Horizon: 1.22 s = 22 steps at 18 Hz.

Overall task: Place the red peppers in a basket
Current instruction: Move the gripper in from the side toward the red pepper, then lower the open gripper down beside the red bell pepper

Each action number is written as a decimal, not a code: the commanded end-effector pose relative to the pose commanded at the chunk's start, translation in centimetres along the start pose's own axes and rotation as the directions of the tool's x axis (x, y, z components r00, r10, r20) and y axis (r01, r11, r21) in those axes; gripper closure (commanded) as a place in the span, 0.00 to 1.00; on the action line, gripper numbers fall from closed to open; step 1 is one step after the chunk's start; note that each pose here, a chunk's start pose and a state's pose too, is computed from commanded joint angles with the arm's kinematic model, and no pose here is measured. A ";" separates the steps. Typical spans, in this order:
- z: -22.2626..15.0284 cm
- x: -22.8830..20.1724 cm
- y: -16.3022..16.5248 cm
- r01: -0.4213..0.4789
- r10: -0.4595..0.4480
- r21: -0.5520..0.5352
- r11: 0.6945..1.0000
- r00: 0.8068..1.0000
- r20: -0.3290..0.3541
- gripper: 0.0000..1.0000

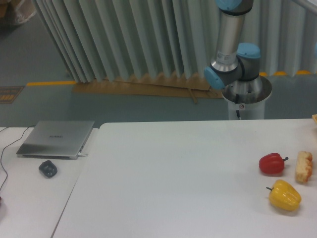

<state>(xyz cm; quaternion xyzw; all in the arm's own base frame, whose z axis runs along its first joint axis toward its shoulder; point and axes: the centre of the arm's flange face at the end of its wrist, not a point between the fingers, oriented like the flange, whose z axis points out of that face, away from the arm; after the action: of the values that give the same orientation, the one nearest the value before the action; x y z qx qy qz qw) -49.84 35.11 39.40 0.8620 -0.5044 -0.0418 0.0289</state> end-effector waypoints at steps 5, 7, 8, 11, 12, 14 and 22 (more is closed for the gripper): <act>0.3 -0.1 -0.6 0.000 -0.002 0.043 0.999 0.999 0.033 0.00; 0.3 -0.2 -0.8 -0.003 0.001 0.046 0.999 0.999 0.034 0.00; 0.3 -0.2 -0.9 -0.004 0.003 0.047 0.999 0.999 0.035 0.00; 0.1 -0.6 -2.0 -0.012 0.010 0.054 0.998 0.999 0.035 0.00; -0.1 -0.5 -2.3 0.004 -0.006 0.055 0.998 0.999 0.036 0.00; -0.3 -0.8 -3.4 0.014 -0.016 0.053 0.998 0.999 0.036 0.00; 0.1 -1.1 -6.4 0.063 -0.064 0.067 0.996 0.998 0.023 0.00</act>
<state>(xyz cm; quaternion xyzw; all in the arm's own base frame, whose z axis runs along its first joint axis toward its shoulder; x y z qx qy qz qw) -44.83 39.15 38.76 0.8775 -0.4781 -0.0369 -0.0073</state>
